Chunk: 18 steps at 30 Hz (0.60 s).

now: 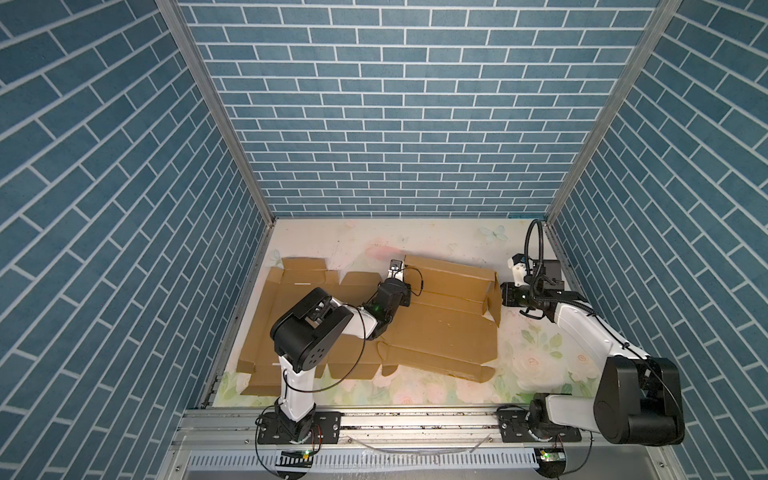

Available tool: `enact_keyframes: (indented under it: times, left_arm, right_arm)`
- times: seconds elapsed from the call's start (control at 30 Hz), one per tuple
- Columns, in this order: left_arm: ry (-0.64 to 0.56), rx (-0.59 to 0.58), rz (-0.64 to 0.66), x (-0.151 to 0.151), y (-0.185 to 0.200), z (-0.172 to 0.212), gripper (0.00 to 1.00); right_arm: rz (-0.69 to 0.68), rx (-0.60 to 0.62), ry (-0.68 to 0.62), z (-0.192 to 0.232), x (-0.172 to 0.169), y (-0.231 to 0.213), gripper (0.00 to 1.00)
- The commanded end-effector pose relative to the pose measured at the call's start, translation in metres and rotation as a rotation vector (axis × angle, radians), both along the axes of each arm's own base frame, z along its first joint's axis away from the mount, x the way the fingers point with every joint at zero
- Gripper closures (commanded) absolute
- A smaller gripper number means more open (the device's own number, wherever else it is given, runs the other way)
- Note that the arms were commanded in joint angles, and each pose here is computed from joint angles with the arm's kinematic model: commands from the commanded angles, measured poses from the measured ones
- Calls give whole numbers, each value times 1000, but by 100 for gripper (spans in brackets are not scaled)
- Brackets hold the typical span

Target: Fold the paper box

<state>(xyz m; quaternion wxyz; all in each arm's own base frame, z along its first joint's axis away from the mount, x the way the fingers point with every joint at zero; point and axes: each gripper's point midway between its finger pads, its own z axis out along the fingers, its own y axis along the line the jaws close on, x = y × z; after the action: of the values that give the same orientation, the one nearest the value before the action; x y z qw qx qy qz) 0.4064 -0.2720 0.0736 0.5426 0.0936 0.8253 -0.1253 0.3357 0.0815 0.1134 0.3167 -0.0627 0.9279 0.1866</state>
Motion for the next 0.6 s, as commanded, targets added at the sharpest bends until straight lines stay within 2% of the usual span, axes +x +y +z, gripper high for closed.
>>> enact_keyframes:
  times: [0.0, 0.07, 0.17, 0.23, 0.47, 0.57]
  left_arm:
    - [65, 95, -26, -10, 6, -24, 100]
    - [65, 98, -25, -11, 7, -22, 100]
    - [62, 100, -19, -12, 10, -21, 100]
    - [66, 101, -20, -13, 11, -21, 100]
    - [69, 104, -38, -14, 8, -21, 100]
    - [69, 108, -40, -14, 9, -22, 100]
  right_arm:
    - [135, -44, 50, -14, -14, 17, 68]
    - [145, -99, 89, -17, -24, 14, 66]
    - [27, -223, 134, -21, -33, -15, 61]
    - [-2, -242, 146, -18, -39, -22, 58]
    - [-28, -162, 206, -26, -39, -25, 61]
    - [36, -81, 143, -17, -36, -9, 62]
